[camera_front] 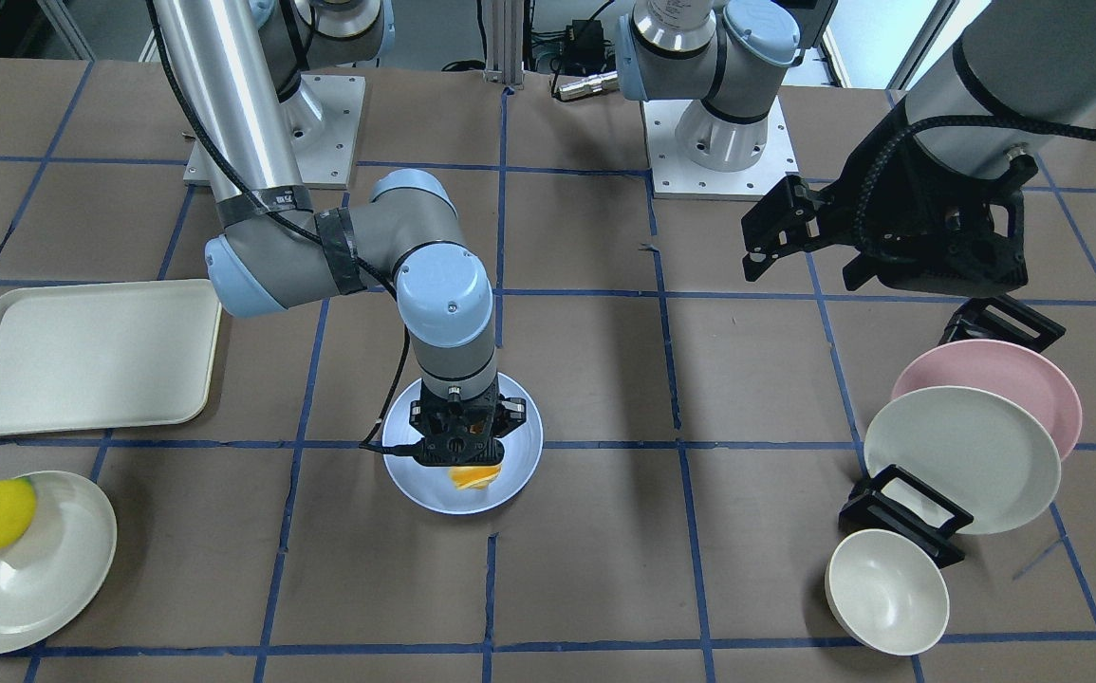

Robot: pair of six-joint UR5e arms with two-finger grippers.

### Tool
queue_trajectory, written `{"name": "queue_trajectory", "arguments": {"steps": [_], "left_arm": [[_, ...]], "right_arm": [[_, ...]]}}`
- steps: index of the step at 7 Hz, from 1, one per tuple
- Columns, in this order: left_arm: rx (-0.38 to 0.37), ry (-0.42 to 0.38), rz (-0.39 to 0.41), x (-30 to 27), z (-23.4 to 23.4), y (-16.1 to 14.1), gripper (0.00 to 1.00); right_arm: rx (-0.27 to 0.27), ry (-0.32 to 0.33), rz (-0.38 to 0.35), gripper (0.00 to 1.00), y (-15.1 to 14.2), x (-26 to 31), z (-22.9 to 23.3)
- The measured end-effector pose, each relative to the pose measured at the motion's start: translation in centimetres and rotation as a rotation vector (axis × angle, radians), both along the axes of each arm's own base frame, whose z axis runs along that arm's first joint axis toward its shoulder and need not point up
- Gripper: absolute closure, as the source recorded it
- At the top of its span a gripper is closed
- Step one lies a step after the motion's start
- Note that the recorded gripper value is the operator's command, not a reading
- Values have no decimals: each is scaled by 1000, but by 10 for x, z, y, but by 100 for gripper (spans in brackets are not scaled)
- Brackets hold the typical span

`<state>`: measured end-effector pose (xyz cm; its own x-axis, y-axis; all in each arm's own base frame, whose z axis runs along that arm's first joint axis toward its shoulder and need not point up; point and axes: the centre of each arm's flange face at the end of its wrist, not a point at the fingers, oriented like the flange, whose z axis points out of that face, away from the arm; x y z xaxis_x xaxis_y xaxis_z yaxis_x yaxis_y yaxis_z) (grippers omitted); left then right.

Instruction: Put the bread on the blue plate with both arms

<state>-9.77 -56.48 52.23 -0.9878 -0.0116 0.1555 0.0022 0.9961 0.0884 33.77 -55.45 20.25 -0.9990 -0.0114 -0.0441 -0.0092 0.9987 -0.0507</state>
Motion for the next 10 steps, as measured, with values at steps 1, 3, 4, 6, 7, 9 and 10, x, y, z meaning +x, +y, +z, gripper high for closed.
{"name": "queue_trajectory", "arguments": {"steps": [1, 3, 4, 6, 7, 9, 10], "left_arm": [[-7, 3, -25, 0, -3, -1, 0], [-10, 9, -55, -2, -10, 1, 1], [-20, 9, -64, -3, -12, 0, 1], [-41, 7, -73, -5, -13, -1, 1], [-71, 2, -80, -12, -14, -3, 1], [-134, -10, -67, -31, -23, 0, 0], [-141, -13, -45, -35, -27, 6, 0]], "right_arm": [[3, -1, 2, 0, 1, -1, -2], [7, 0, 3, 0, 2, -3, -2], [9, 2, 2, 0, 2, -4, -1], [0, 0, 4, 0, 1, -8, 8], [-8, 0, 15, 0, 0, -17, 27], [-21, -4, 24, 0, -2, -63, 93], [-34, -8, 17, 0, 3, -83, 126]]}}
